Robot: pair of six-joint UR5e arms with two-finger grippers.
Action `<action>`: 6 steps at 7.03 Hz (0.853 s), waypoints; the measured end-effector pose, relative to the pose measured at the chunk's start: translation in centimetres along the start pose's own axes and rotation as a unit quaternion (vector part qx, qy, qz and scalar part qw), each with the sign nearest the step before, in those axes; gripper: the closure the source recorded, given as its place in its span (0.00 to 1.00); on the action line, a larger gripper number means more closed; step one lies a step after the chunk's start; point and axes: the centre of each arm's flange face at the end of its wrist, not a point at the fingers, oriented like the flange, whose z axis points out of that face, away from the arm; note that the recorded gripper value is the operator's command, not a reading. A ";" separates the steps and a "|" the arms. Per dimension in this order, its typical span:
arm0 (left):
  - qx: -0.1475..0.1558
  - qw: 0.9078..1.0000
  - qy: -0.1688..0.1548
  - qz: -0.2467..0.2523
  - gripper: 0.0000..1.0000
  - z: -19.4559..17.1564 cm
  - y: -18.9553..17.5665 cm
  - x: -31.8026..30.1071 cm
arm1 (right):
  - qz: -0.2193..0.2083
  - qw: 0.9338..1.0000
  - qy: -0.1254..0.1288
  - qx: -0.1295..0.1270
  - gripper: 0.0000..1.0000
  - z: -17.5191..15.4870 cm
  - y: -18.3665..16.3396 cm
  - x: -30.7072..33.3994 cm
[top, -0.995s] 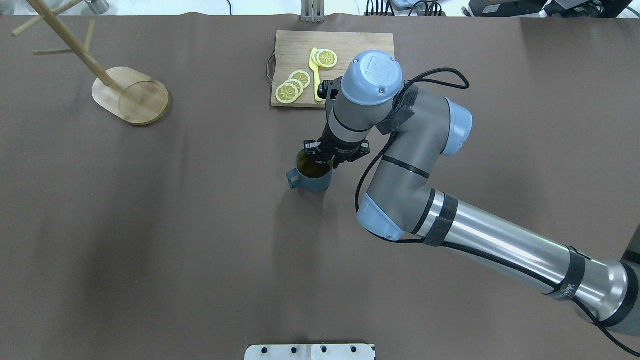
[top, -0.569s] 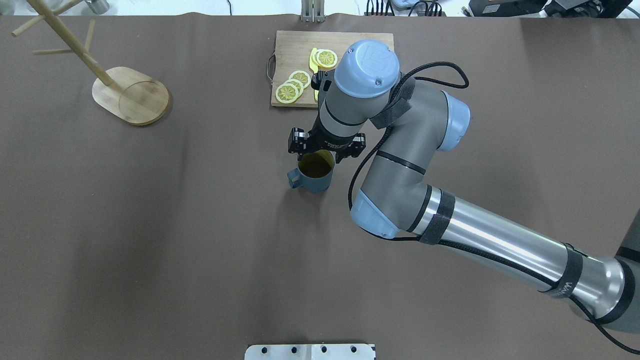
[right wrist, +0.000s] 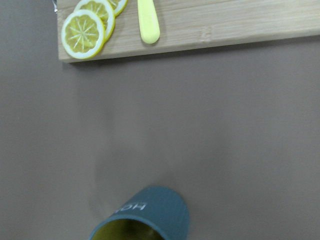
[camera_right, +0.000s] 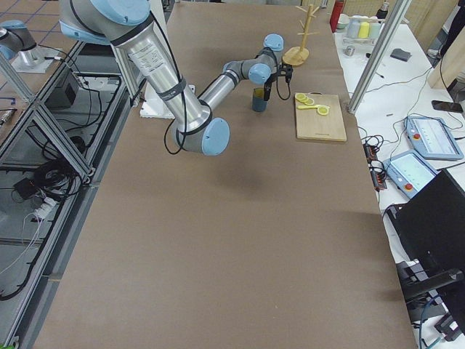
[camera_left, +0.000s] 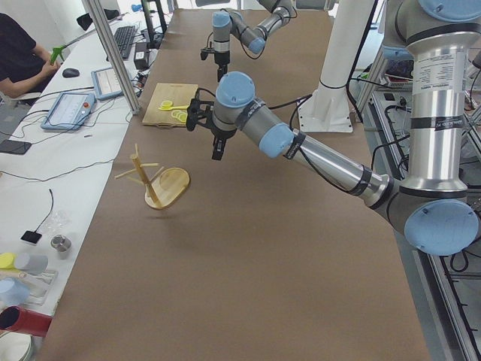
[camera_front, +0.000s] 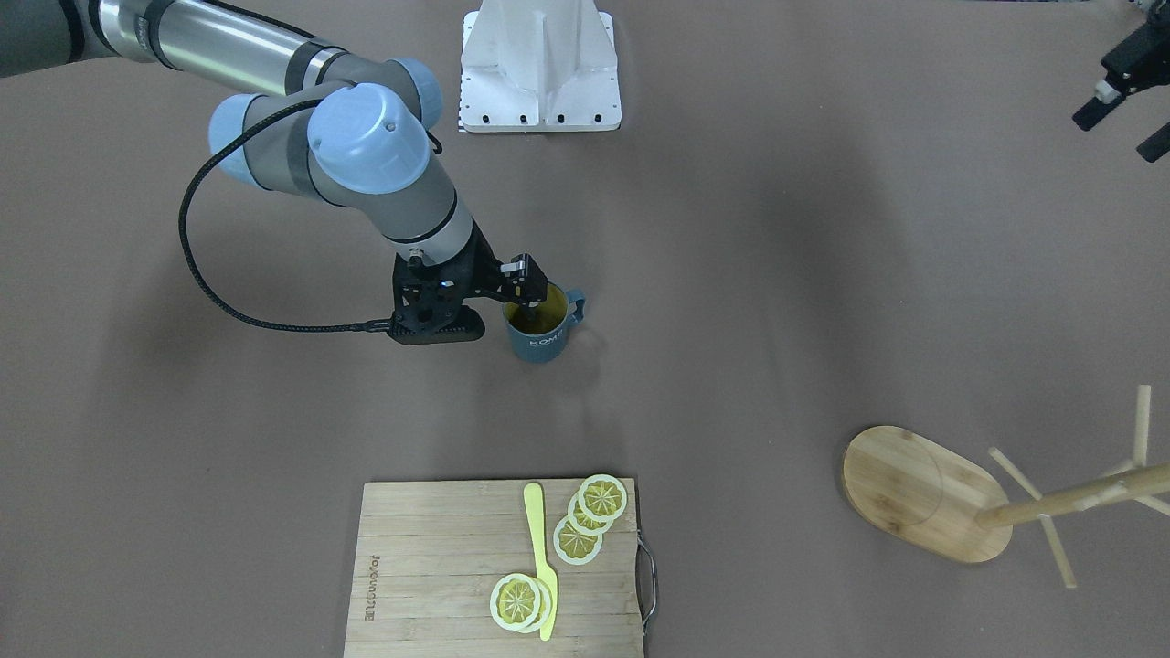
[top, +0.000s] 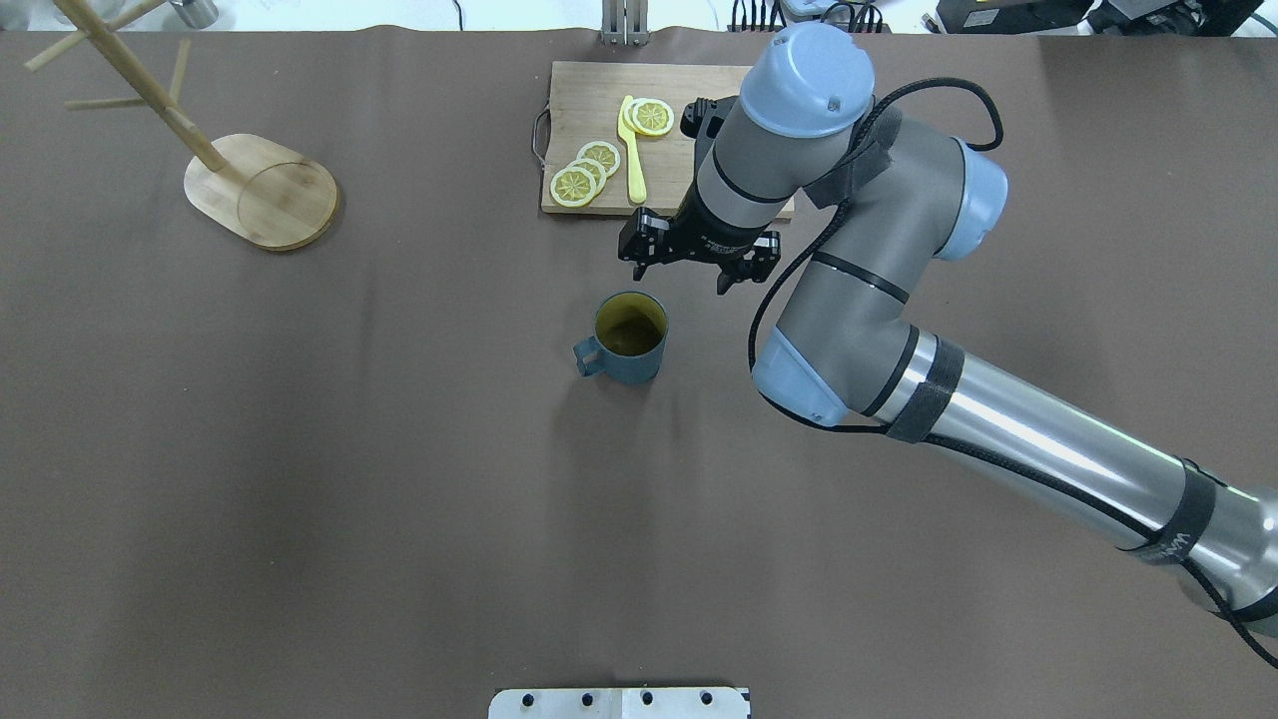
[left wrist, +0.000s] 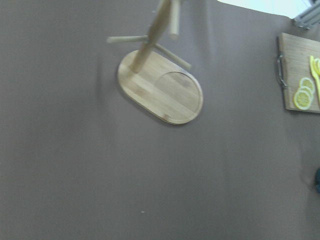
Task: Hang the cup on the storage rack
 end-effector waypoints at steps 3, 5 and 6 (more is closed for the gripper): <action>0.010 0.996 0.011 0.087 0.07 11.8 -1.0 11.0 | 0.014 1.000 0.009 0.024 0.00 -1.3 -3.8 6.0; 0.045 0.988 0.047 0.139 0.03 19.2 -0.4 12.3 | 0.022 0.999 0.012 0.023 0.00 -1.9 -5.0 8.1; 0.067 0.983 0.057 0.159 0.03 22.9 0.8 13.4 | 0.033 0.999 0.015 0.019 0.00 -2.4 -5.8 10.0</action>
